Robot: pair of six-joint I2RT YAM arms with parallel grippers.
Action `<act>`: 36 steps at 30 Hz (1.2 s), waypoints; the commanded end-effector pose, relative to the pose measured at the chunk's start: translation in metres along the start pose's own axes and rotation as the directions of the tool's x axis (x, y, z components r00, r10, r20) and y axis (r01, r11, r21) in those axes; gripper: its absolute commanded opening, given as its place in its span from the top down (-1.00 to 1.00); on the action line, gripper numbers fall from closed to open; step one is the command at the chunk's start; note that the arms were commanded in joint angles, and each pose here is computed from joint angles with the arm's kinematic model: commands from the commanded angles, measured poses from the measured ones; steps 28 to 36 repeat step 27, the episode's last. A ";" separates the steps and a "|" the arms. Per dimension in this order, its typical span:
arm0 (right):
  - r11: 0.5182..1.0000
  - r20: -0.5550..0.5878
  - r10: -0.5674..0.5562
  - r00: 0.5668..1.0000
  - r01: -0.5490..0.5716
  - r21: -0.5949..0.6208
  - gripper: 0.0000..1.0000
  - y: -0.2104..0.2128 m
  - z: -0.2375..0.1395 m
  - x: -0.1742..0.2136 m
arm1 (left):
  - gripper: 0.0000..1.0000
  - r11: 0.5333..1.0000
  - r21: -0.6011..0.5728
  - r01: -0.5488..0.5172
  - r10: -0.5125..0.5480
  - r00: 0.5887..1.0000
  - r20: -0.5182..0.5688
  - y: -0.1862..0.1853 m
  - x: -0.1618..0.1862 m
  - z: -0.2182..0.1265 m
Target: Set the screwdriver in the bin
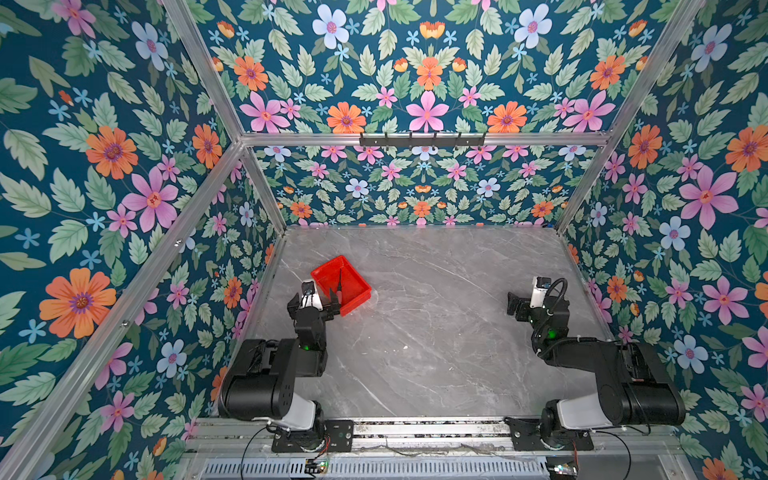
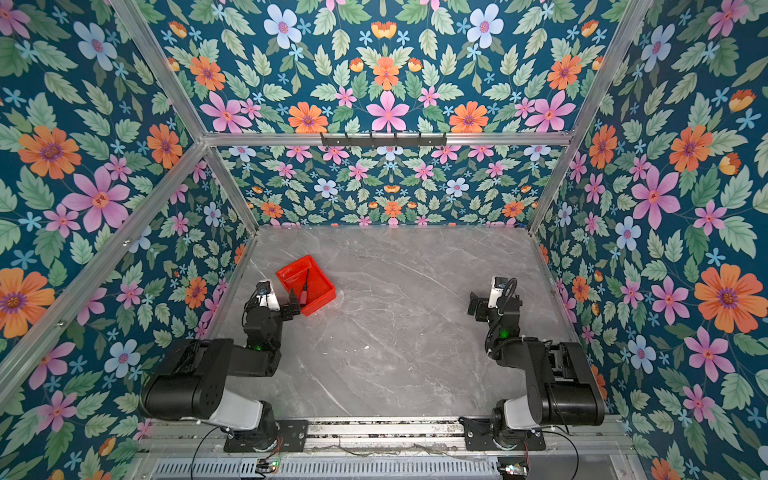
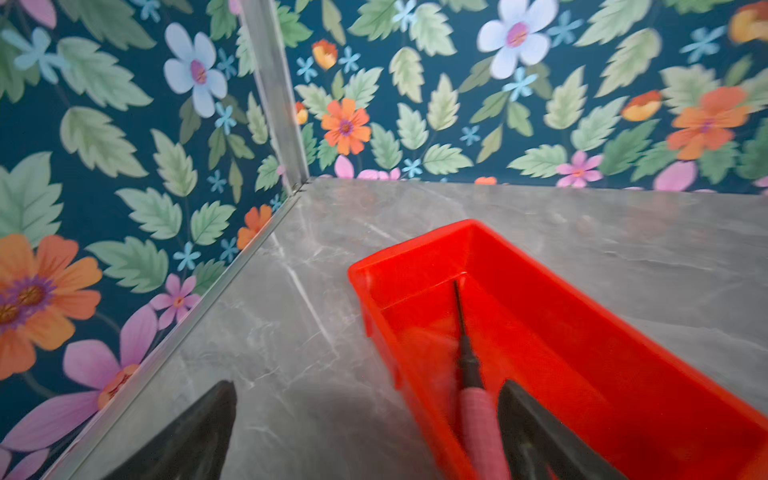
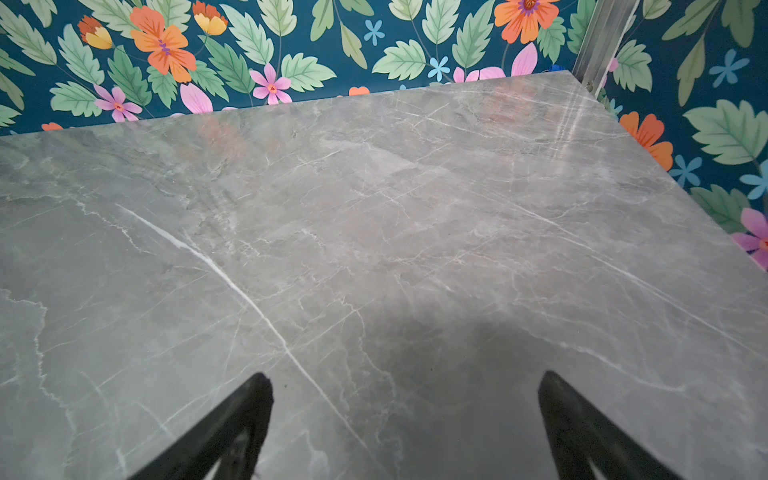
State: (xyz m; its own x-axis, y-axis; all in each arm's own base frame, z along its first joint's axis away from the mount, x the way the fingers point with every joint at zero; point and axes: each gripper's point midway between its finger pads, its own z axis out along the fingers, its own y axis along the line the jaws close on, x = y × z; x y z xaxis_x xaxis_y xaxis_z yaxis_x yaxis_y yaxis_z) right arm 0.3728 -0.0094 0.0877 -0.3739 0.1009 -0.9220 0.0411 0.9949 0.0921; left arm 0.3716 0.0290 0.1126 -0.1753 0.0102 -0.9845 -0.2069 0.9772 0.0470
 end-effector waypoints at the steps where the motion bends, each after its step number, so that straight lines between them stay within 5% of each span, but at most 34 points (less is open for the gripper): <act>1: 1.000 0.034 -0.005 0.999 0.005 -0.006 -0.98 0.001 0.000 -0.008 | -0.98 0.997 0.074 0.015 -0.020 0.998 0.065 -0.011 -0.010 0.005; 6: 1.000 0.035 -0.004 0.999 0.004 -0.007 -0.98 0.001 0.000 -0.009 | -1.00 0.999 0.050 0.015 -0.015 1.000 -0.009 -0.009 -0.001 0.015; 36: 1.000 0.034 -0.006 0.999 0.006 -0.002 -0.98 0.000 0.000 -0.008 | -1.00 0.999 0.046 0.010 -0.010 1.000 0.008 -0.009 -0.003 0.015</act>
